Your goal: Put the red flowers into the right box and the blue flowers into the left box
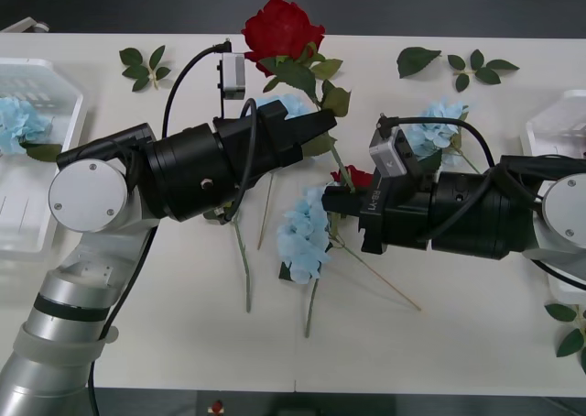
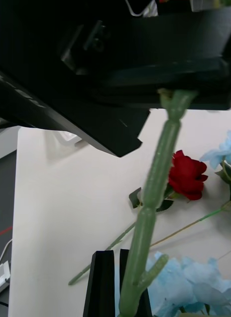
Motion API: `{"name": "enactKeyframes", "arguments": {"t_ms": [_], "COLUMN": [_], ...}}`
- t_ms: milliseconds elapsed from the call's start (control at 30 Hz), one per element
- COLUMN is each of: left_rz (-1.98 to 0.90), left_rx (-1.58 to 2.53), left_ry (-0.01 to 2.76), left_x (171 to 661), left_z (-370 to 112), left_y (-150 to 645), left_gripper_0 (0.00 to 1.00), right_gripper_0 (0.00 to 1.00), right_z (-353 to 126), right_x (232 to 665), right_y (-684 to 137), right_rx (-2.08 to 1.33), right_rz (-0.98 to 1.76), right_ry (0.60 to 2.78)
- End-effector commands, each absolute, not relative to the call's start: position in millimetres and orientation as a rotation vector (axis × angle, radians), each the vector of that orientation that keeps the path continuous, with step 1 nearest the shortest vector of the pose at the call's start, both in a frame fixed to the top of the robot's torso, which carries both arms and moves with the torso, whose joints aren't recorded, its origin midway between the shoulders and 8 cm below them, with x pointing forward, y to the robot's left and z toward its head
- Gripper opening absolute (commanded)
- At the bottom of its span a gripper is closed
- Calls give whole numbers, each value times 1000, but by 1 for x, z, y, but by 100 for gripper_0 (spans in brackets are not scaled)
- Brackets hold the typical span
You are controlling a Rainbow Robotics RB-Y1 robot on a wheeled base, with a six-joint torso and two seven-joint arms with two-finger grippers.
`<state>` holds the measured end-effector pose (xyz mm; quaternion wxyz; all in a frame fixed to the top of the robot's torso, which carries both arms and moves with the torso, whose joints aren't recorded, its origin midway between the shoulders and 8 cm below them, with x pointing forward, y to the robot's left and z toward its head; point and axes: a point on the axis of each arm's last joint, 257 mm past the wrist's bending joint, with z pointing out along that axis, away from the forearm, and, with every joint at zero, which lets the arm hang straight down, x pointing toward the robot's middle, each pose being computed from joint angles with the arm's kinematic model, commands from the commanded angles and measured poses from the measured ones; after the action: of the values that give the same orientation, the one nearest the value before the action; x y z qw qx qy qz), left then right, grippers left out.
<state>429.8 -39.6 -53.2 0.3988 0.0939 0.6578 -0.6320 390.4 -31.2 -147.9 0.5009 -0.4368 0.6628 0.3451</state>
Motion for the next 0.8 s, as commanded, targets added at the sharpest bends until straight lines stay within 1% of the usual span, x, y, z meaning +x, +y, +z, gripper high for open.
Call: {"name": "enactKeyframes", "arguments": {"t_ms": [33,67,133,200,233,267,333,467,700,800], "left_rz": [-1608,-1603,-1596,-1598,-1601,-1598,-1596,-1559,-1408,-1344], "left_rx": [265,262,263,255,250,249,252,317,401,392], "left_ry": [1604,1605,1612,1624,1637,1653,1691,1799,2012,2104], "left_x": [429,430,431,432,431,431,428,418,405,407], "left_z": [-28,-28,-30,-33,-37,-41,-51,-70,-96,-109], "left_y": [-50,-48,-44,-37,-31,-24,-9,32,110,145], "left_gripper_0": [19,33,52,62,70,73,77,80,81,84], "right_gripper_0": [0,0,0,0,0,0,0,0,0,0], "right_z": [-153,-154,-154,-155,-155,-155,-154,-156,-158,-156], "right_x": [388,388,389,390,390,390,392,396,409,418], "right_y": [-37,-38,-38,-39,-40,-40,-44,-56,-105,-133], "right_rx": [-1075,-1073,-1071,-1072,-1073,-1074,-1077,-1095,-1162,-1183], "right_rz": [822,822,821,819,816,814,802,774,767,761], "right_ry": [1624,1626,1628,1630,1632,1632,1635,1655,1795,1867]}}
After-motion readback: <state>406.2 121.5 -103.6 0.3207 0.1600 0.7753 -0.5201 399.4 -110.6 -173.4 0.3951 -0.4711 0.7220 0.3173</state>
